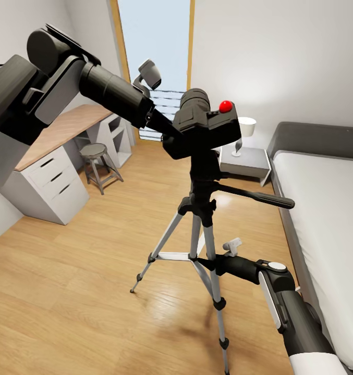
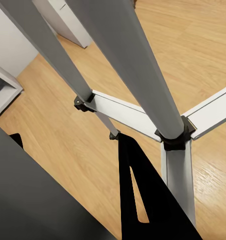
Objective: Attach the digital camera to the camera tripod in the bedroom.
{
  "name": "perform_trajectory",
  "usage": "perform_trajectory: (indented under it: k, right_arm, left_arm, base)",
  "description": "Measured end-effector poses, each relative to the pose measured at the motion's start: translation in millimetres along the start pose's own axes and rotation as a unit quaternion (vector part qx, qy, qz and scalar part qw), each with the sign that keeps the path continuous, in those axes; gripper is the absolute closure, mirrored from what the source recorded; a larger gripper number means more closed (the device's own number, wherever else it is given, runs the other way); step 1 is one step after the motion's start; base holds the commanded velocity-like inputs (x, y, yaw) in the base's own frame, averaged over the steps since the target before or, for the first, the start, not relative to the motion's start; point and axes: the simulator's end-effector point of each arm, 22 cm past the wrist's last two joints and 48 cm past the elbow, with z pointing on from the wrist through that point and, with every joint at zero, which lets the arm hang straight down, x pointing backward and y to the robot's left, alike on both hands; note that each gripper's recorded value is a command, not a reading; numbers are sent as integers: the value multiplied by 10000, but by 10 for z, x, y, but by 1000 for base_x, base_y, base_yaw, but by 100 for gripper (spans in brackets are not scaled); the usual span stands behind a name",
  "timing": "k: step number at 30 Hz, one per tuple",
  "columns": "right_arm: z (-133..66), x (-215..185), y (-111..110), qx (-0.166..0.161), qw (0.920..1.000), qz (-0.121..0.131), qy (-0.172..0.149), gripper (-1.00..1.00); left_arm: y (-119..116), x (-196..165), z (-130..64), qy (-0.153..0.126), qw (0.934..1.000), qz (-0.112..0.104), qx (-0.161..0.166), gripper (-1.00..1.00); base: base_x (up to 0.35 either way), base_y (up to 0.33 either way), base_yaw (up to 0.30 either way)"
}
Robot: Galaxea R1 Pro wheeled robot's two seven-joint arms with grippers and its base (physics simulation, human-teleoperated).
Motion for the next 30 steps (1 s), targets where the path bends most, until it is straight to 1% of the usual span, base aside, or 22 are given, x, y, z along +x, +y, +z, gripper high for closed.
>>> perform_trajectory:
  k: [21,22,30]
  right_arm:
    - [0,0,1,-4,10000,-4,1,100]
    - [0,0,1,-3,10000,-5,1,100]
    - [0,0,1,-4,10000,-5,1,100]
  left_arm:
    - [-28,-14,4,-23,10000,-2,56,100]
    - [-28,-13,3,-22,10000,-1,56,-100]
    - [-35,-12,-1,-18,10000,14,53,-100]
  base:
    - [0,0,0]
    - [0,0,0]
    - [0,0,0]
